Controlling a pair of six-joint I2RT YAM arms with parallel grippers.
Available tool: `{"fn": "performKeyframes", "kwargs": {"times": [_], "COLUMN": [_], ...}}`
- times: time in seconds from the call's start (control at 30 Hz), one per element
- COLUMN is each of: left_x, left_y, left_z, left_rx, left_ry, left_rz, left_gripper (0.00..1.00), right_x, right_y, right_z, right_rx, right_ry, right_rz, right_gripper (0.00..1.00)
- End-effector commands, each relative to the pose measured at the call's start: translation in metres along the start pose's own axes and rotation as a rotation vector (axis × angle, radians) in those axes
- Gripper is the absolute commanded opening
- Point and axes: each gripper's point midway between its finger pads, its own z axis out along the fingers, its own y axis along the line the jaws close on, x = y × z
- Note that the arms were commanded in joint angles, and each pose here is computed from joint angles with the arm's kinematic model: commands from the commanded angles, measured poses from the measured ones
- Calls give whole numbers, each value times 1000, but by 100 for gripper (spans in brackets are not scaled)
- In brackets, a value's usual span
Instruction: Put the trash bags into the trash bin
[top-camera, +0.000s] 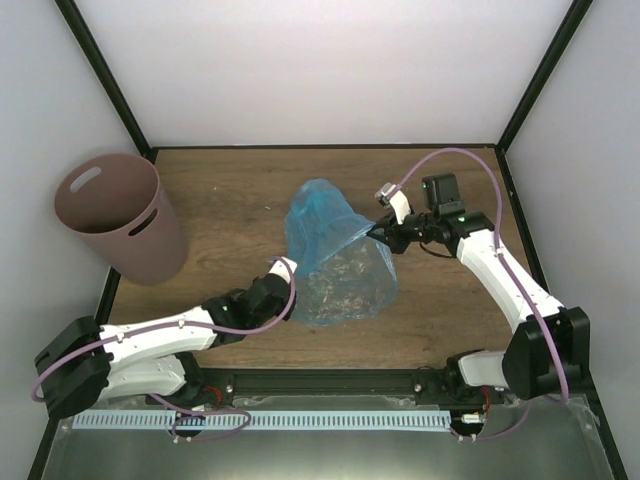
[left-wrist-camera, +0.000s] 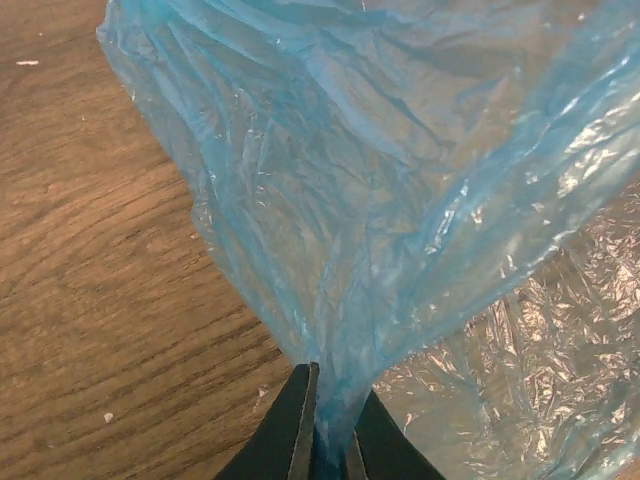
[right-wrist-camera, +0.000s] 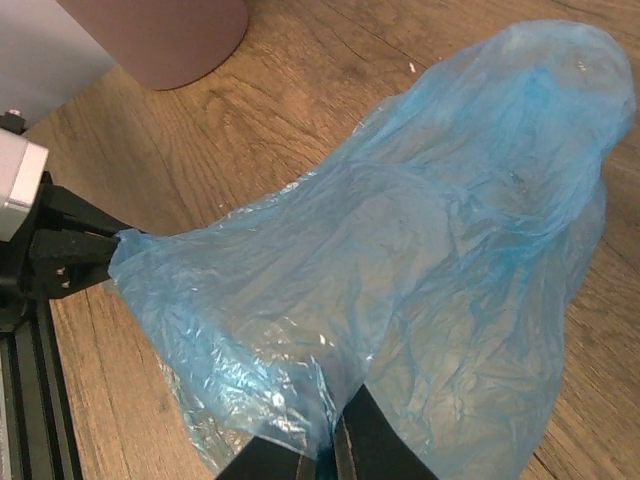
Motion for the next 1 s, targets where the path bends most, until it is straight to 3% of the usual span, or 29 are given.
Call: {"fn": "performKeyframes", "kwargs": {"times": [0.0, 0.2, 0.27, 0.37, 0.47, 0.53, 0.57, 0.63, 0.7, 0.8, 0.87, 0.97], "left_x": [-12, -95, -146, -283, -406, -451, -458, -437, -375, -228, -144, -118], "left_y": [-5, 35, 58, 79, 73, 53, 35, -6, -34, -44, -48, -55], "left_z": [0, 19, 30, 8, -64, -121, -149, -165, -132, -33, 8, 2], "left_rx": [19, -9, -43, -62, -30, 25, 60, 111, 158, 220, 258, 256], "left_ry": [-39, -135, -162, -320, -540, -687, -745, -758, -659, -371, -226, -186], "left_rz": [-32, -288, -326, -304, -207, -134, -74, 63, 106, -55, -143, -137], "left_gripper": [4, 4, 4, 4, 4, 4, 4, 4, 4, 4, 4, 4], "right_x": [-2, -2, -40, -146, -262, -298, -305, -279, -222, -71, 13, 53], "right_y": [-10, -68, -97, -130, -104, -53, -6, 44, 50, -19, -32, 15], "right_z": [4, 24, 22, -12, -86, -136, -171, -190, -171, -72, -34, -31], "right_rx": [33, 137, 171, 248, 365, 378, 359, 318, 329, 309, 272, 83], "right_ry": [4, 74, 70, -44, -292, -440, -514, -574, -557, -210, -53, -40], "right_rz": [15, 111, 99, 27, -186, -363, -477, -619, -664, -420, -312, -292], "right_gripper": [1, 1, 1, 1, 1, 1, 1, 1, 1, 1, 1, 1]}}
